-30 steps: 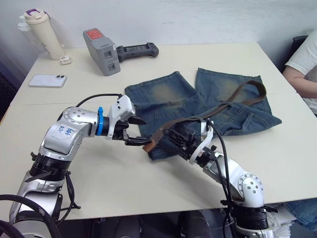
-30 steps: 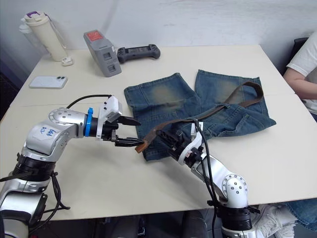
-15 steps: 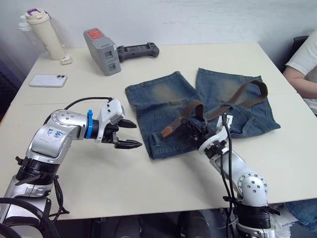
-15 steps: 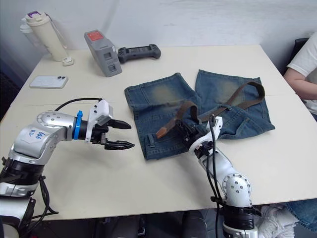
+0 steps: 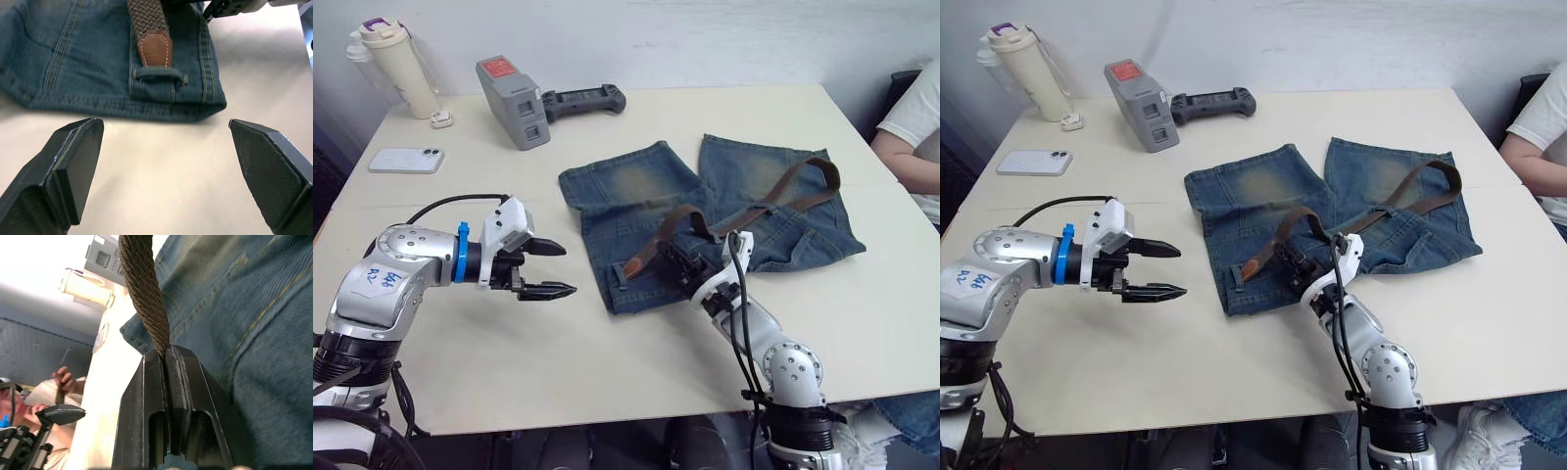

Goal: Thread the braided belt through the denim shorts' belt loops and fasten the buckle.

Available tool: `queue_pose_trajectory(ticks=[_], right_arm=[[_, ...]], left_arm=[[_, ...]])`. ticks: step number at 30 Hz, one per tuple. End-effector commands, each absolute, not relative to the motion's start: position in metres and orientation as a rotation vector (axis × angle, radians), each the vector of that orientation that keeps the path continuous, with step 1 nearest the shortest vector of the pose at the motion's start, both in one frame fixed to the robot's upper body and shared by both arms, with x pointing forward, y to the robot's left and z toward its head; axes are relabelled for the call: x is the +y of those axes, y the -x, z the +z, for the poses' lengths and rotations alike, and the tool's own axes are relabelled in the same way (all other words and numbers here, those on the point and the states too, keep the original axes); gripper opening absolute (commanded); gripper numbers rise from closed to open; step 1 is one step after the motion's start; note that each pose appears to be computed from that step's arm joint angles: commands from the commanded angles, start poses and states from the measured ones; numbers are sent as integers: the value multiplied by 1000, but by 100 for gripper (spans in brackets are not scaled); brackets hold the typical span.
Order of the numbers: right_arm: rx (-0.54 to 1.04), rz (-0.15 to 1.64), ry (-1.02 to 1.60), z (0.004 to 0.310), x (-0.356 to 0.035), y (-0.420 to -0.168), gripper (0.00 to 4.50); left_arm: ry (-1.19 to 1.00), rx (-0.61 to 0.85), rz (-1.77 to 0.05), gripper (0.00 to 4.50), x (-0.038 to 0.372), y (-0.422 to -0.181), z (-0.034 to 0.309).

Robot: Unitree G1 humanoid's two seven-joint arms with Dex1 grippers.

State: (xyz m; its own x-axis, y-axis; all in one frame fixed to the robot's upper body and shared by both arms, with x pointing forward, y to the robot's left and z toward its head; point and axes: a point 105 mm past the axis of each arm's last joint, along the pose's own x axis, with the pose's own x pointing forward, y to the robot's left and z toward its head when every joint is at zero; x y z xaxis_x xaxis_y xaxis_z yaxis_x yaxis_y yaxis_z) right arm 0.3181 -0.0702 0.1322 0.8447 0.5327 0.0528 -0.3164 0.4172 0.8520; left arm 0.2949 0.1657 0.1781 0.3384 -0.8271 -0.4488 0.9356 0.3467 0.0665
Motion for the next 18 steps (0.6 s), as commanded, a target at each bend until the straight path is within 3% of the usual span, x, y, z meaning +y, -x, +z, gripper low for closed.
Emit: queue_pose_trajectory(ticks=[1,9,18], right_arm=[[248,532,-1036,124,-67,-319,3],[257,561,-1048,124,-45,-321,3],[384,570,-812,96,-24,-317,3]], left_arm=[[-350,330,-1166,450,168,-290,188],[-295,367,-1116,450,175,-284,180],[-284,413,-1088,450,174,-275,172]])
